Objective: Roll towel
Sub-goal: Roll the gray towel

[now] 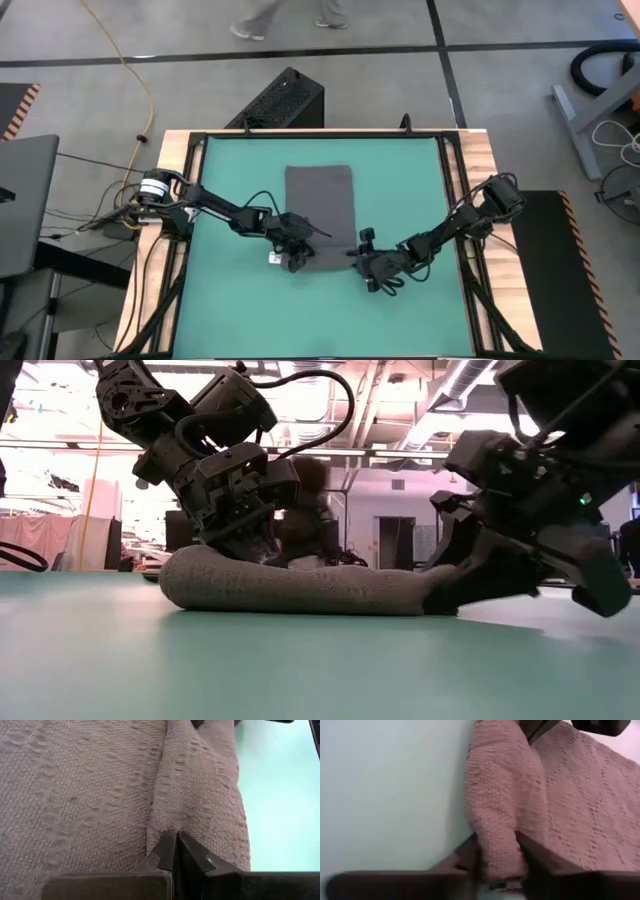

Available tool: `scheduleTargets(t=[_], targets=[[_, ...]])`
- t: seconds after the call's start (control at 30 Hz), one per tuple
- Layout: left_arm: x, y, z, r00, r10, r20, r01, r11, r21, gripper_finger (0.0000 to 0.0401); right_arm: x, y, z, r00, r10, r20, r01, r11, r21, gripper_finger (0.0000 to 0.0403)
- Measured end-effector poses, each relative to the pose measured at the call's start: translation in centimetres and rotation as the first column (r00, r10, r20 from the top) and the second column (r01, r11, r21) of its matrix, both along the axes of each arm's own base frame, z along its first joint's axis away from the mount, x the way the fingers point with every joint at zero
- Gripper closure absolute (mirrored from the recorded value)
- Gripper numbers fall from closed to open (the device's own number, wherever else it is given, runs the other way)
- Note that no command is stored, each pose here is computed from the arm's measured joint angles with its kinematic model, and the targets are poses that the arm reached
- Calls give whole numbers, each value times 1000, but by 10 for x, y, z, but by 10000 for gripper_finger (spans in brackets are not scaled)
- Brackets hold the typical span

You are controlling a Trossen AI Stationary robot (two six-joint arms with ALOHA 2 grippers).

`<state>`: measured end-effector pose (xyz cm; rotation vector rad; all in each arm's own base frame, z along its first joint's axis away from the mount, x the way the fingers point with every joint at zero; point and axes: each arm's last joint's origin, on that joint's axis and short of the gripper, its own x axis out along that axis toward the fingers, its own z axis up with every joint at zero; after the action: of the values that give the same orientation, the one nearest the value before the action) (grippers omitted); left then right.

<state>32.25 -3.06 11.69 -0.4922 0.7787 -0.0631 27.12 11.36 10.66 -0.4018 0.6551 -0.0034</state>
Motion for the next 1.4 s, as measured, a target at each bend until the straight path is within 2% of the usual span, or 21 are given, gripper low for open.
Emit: scheduleTargets(t=[0.1,0.13,0.27,0.37,0.47,0.53,0.63,0.73,0.87,1.03,1.27,1.4], targets=[[0,0,6,1000,-16,24,15,1000,13,401,2,-2,2,1000,14,-2,-14,998,67,356],[-1,0,9,999,-23,33,23,1000,21,401,3,-3,2,1000,20,-7,-19,996,90,369],[-4,0,28,994,-44,99,40,998,48,401,7,-8,2,999,35,-26,-27,966,256,367],[-5,0,37,990,-38,137,29,997,69,401,9,-13,2,998,46,-51,-22,919,395,358],[-5,-3,38,989,-45,142,35,996,77,401,10,-13,3,996,54,-68,-14,872,489,359],[-6,-8,37,990,-55,131,44,995,86,401,8,-12,2,996,80,-49,-39,831,555,361],[-10,-16,34,995,-56,83,47,993,107,401,0,-12,0,997,79,7,-64,742,668,361],[-13,-26,32,995,-76,63,68,991,113,401,-13,-17,-3,999,16,37,-38,655,754,362],[-15,-39,32,993,-99,68,90,989,120,401,-27,-21,-9,999,-44,0,24,540,841,362],[-15,-43,34,993,-77,90,61,985,164,382,-24,-20,-7,997,-68,-25,55,478,877,362],[-20,-36,46,994,-46,100,27,982,188,331,-9,-31,0,990,-84,-111,132,328,935,362],[-24,-31,58,992,12,126,-42,970,238,322,-6,-42,-1,982,-106,-158,181,274,944,362]])
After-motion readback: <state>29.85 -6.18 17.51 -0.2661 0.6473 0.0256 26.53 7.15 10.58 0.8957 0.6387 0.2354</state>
